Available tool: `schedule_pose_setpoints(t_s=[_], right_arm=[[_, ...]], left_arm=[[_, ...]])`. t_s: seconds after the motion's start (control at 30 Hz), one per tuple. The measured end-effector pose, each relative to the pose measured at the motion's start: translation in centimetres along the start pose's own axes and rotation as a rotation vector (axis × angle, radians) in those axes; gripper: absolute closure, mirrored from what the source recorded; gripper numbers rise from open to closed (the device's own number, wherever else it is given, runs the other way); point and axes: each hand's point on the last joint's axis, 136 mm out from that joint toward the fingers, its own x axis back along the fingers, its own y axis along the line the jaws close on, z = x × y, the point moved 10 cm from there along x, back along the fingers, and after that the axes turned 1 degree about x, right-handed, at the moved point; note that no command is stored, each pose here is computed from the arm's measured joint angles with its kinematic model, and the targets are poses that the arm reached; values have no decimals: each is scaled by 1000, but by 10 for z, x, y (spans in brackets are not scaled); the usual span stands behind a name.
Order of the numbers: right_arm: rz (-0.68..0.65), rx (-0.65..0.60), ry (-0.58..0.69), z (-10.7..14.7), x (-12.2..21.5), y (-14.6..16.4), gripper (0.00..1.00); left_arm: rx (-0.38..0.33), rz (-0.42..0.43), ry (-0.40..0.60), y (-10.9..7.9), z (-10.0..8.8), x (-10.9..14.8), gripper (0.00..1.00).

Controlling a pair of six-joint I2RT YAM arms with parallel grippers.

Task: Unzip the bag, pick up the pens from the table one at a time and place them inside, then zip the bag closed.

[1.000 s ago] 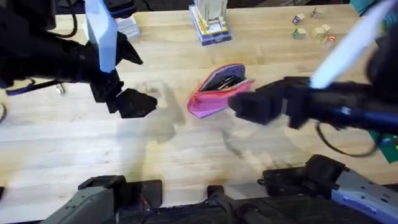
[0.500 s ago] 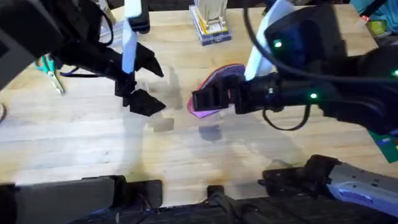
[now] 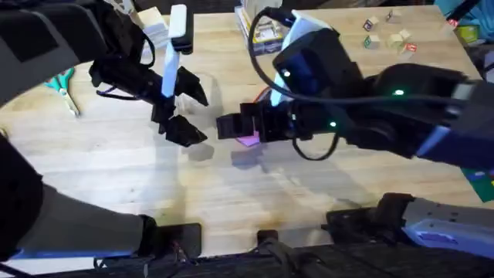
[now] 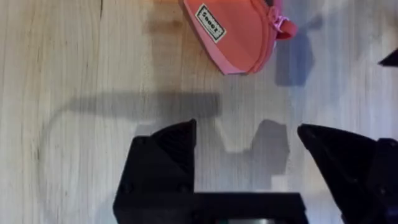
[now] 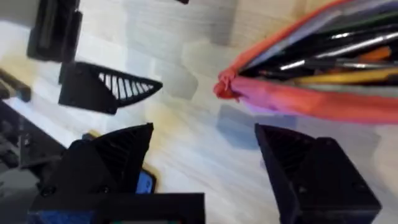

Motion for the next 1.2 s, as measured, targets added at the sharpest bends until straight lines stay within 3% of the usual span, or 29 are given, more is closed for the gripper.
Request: schedule_pose_setpoints(t_s=[0.2, 0.37, 0.57, 0.8, 0.9, 1.2], right_arm=[[0, -9, -25, -10, -29, 2, 5], [56, -19, -42, -12, -44, -4, 125], [94, -21, -58, -13, -47, -8, 448], [103, -20, -65, -13, -47, -8, 697], [104, -23, -67, -14, -47, -8, 936], [101, -19, -71, -14, -45, -8, 969]], left_arm=[[-21, -9, -1, 2, 0, 0, 7], [-22, -9, -1, 2, 0, 0, 8], [-24, -11, -1, 2, 0, 0, 8], [-24, -12, -1, 2, 0, 0, 8], [-24, -12, -1, 2, 0, 0, 8], [-24, -13, 1, 2, 0, 0, 8]])
